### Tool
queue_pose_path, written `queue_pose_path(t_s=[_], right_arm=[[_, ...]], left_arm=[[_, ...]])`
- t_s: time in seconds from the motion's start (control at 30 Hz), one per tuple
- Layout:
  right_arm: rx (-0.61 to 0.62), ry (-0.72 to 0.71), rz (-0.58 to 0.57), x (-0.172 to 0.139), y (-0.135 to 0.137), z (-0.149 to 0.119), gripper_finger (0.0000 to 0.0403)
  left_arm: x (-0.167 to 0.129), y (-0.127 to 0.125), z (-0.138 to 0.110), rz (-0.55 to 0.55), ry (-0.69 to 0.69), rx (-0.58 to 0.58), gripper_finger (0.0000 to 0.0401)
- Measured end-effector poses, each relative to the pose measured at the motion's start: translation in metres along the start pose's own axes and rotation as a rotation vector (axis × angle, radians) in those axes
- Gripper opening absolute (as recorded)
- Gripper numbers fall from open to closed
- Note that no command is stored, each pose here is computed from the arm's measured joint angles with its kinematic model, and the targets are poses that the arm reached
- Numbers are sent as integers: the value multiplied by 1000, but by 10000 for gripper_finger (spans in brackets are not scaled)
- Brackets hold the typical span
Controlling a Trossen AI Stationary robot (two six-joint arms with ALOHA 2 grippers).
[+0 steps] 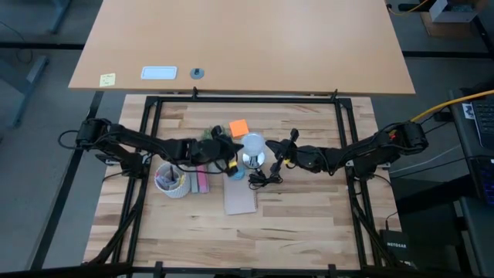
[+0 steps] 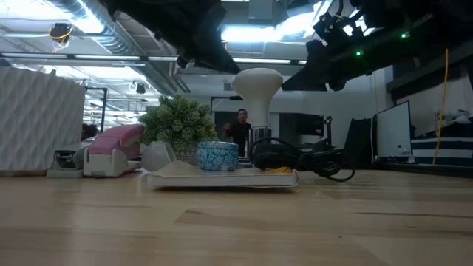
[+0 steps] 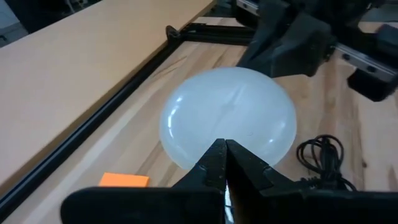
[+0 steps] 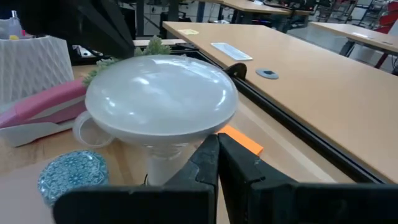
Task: Screw lightbulb
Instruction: Remove the lightbulb from the silver lamp socket
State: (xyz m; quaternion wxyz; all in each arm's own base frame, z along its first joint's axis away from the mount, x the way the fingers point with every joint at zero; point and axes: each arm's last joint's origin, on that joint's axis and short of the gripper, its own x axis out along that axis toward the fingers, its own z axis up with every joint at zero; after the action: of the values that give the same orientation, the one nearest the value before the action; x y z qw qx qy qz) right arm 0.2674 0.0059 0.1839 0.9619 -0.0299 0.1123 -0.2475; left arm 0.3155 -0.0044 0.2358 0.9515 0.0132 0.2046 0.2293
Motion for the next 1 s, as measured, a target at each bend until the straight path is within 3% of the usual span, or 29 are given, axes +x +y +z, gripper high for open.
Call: queue_pose_path(t_s=[0.77, 1.0], right_arm=[[5, -9, -29, 0, -1, 1, 12], [17, -2, -31, 8, -14, 1, 12]], left_arm=[[-1, -4, 1, -9, -17, -5, 0], [-1, -4, 1, -8, -17, -4, 0]])
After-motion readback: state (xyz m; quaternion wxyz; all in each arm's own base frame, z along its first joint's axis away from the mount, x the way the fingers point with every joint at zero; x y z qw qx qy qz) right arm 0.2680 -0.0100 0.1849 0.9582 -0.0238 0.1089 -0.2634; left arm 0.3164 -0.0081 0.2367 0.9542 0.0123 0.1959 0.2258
